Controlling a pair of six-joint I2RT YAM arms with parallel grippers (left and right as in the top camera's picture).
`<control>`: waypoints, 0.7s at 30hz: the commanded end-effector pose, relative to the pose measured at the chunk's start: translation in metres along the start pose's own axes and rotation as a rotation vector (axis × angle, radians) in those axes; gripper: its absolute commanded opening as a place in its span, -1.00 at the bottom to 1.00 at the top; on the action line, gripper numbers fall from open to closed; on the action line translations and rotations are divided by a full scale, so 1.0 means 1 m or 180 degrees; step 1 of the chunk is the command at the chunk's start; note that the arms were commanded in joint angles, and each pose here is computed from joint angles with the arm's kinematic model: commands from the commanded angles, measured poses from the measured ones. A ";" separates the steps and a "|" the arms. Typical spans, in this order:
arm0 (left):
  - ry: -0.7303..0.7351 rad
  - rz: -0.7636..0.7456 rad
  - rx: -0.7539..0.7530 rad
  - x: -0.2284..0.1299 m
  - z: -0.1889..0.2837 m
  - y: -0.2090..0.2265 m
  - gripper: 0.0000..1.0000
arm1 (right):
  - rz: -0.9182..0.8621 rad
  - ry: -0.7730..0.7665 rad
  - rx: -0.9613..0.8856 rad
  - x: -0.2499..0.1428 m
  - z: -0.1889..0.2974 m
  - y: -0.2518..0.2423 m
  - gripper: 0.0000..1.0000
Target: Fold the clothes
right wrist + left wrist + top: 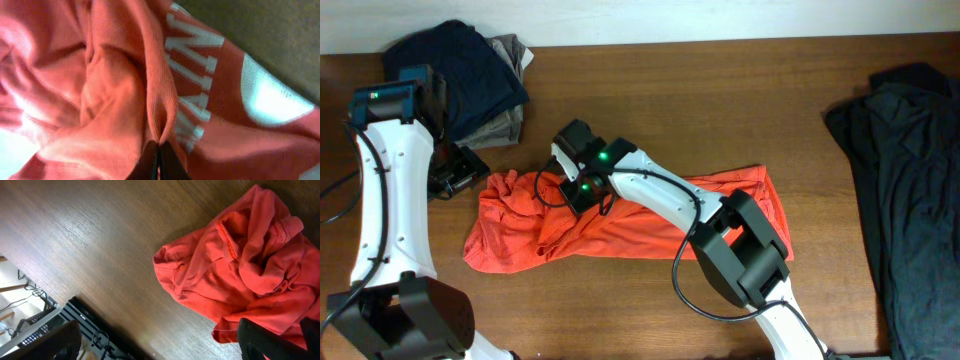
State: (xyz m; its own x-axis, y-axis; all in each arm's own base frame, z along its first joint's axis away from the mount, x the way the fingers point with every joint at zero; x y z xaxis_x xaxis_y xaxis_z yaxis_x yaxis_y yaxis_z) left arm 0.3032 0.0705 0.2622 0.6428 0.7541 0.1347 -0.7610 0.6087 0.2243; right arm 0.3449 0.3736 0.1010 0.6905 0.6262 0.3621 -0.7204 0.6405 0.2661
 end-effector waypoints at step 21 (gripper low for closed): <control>-0.0133 -0.0009 -0.0014 0.003 0.007 0.004 0.98 | 0.0169 -0.0063 0.1200 0.031 0.094 0.102 -0.92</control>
State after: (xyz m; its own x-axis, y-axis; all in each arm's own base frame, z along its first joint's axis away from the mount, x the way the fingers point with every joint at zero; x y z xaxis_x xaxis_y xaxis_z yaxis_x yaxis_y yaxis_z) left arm 0.3044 0.0714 0.2623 0.6445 0.7509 0.1441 -0.7603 0.6095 0.2246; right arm 0.3051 0.3997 0.2051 0.6753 0.6441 0.3592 -0.7164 0.4573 0.5269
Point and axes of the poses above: each gripper's point midway between its finger pads, its own z axis back along the fingers, its own y axis along the line the jaws close on, x = y × z, the point moved 7 cm from there along z, back along the fingers, and after that the axes turned 9 degrees about z, right-handed, at the moved point
